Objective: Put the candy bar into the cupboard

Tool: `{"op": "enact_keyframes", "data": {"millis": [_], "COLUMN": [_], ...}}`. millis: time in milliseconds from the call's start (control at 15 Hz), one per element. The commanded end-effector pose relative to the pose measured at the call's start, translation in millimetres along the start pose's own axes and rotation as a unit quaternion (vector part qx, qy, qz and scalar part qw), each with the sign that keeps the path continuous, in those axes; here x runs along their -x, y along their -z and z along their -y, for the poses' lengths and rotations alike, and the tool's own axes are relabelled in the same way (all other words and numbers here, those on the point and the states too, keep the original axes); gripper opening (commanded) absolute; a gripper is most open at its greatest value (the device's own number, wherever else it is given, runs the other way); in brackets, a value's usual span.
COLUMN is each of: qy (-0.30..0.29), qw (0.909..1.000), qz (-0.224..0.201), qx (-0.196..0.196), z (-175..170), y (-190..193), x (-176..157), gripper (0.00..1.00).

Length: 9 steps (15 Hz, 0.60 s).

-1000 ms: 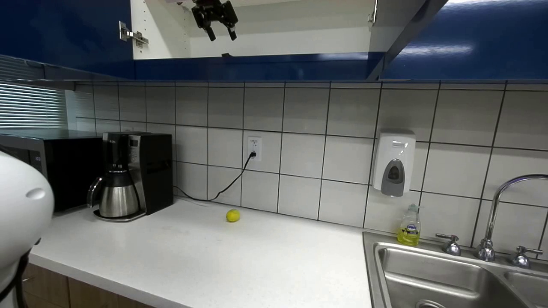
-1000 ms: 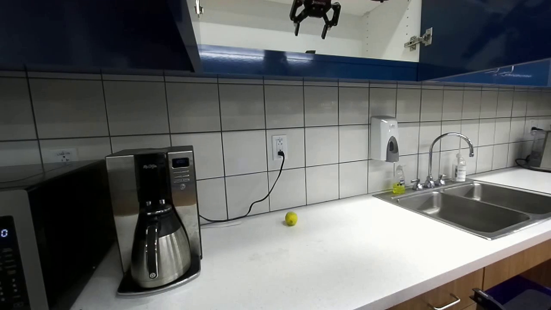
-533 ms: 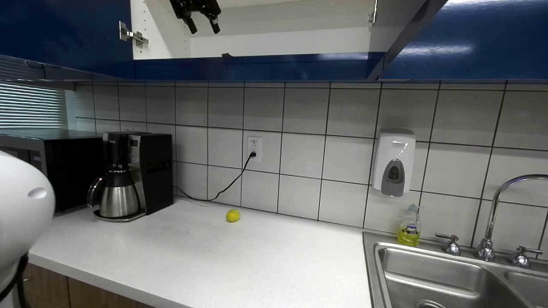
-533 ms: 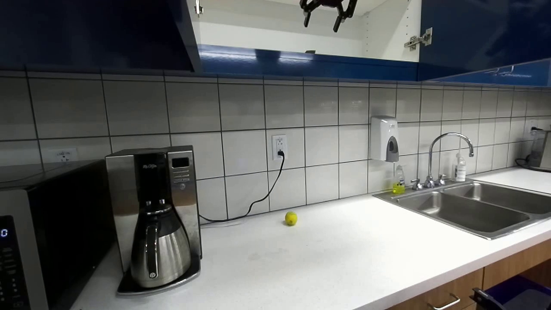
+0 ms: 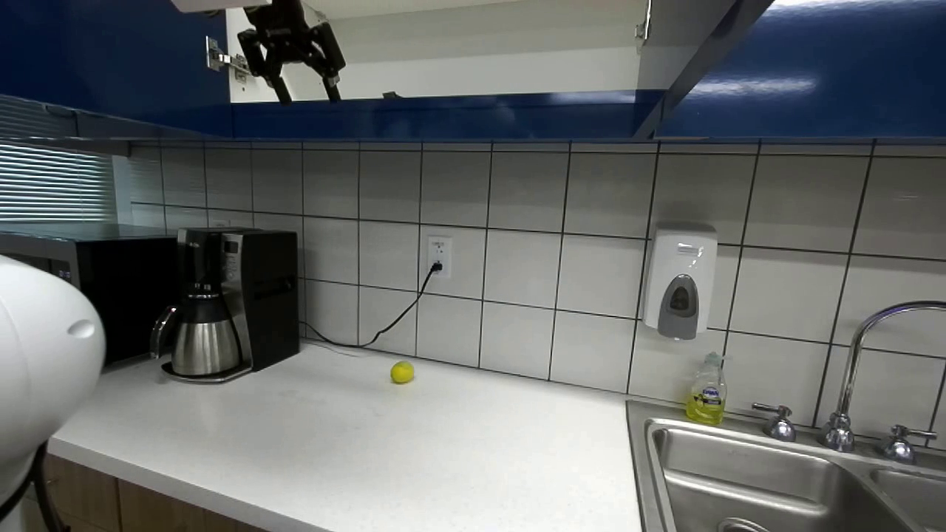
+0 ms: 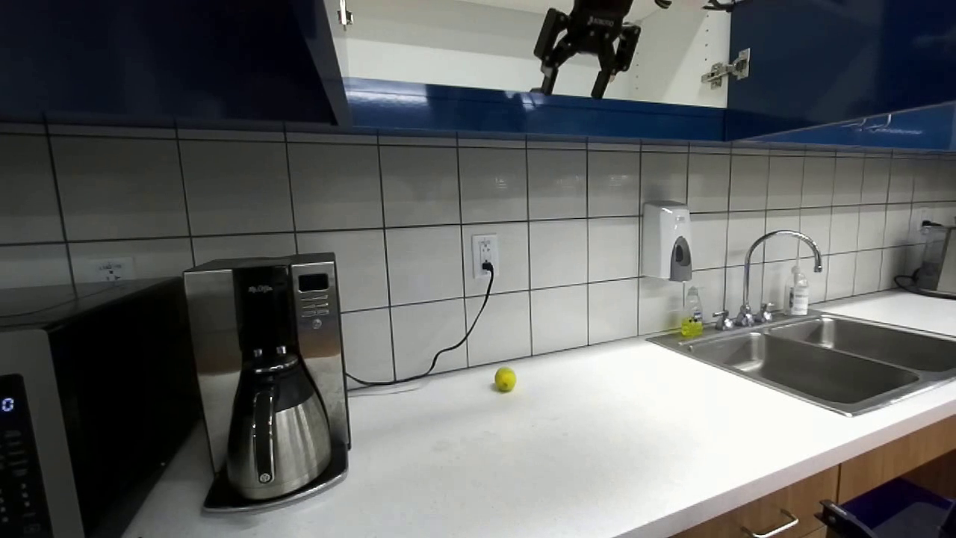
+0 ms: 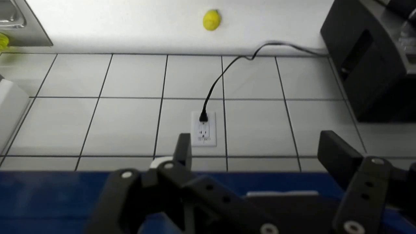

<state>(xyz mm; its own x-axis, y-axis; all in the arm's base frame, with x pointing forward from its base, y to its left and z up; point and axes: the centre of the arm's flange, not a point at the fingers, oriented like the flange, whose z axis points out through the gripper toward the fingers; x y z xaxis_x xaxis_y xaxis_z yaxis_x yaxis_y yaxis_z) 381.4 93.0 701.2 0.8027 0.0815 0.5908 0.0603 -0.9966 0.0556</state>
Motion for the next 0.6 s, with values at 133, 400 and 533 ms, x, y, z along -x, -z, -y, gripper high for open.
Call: {"op": "enact_keyframes", "data": {"millis": [133,400,533], "qy": [0.084,0.067,0.046], "qw": [0.9916,0.988,0.9873], "qz": [0.098,0.137,0.149], "qx": [-0.011,-0.026,-0.028], "z": [0,-11,-18], "y": [-51,-99,-124], "x": [56,89,105], "gripper": [1.0,1.0,1.0]}}
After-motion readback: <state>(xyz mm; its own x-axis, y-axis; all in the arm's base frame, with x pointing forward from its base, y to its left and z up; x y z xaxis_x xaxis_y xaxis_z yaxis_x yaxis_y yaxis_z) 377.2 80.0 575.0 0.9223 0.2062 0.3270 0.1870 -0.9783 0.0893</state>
